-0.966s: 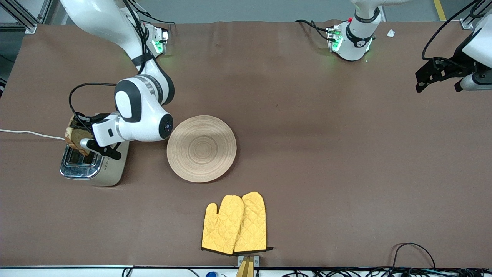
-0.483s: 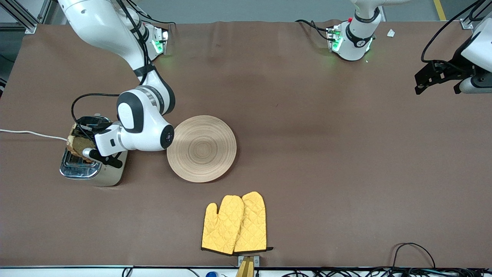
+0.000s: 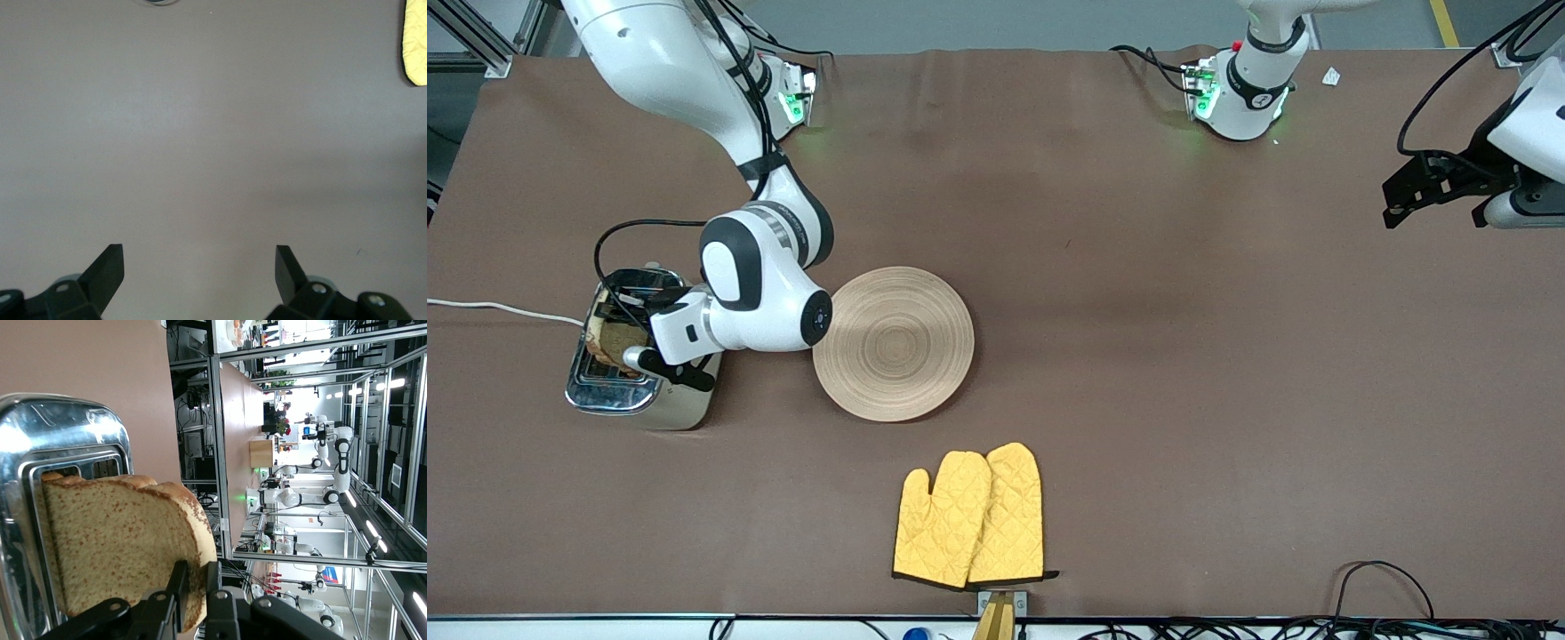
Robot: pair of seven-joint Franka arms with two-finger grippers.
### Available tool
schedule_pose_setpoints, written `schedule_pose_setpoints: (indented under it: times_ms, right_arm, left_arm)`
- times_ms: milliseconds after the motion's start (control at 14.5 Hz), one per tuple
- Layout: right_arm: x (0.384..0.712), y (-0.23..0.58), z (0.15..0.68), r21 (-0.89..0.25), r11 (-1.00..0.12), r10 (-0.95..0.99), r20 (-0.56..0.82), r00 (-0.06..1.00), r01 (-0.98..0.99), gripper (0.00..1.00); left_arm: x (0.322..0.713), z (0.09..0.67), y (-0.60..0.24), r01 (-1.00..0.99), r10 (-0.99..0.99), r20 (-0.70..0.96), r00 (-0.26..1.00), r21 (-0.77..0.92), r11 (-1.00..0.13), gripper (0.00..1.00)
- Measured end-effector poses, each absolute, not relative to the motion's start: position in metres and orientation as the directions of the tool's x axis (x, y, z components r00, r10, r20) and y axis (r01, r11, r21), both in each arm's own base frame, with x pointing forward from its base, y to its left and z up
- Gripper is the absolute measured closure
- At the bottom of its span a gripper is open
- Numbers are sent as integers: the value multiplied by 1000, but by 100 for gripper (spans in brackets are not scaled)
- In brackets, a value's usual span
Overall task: Move plate and put bread in toaster
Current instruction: 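Lower the bread into a toaster slot with the right gripper, then open the right gripper to release the bread in the slot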
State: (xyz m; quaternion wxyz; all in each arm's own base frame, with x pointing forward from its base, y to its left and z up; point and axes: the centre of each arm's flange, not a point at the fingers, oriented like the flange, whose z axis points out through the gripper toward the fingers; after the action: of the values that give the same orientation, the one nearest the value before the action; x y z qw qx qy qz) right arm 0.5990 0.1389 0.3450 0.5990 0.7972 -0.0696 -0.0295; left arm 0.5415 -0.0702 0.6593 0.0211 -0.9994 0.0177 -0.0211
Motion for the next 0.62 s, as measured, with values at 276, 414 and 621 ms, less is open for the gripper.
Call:
schedule_pose_setpoints:
  times_ms: [276,414,621]
  right_arm:
    - [603,135,344,953,-292,-140,41,989,-81,47]
    - [603,133,344,948,-308,-155,37,987,-84,26]
    - [608,135,365,911,-392,-215,49,975,-132,0]
  left_arm:
    - [542,658,-71,-35,-37,40,999,-43,-998,0]
    - [542,658,-72,-37,-39,40,998,-43,-998,0]
    - [542,660,-71,-37,-38,44,998,-43,-998,0]
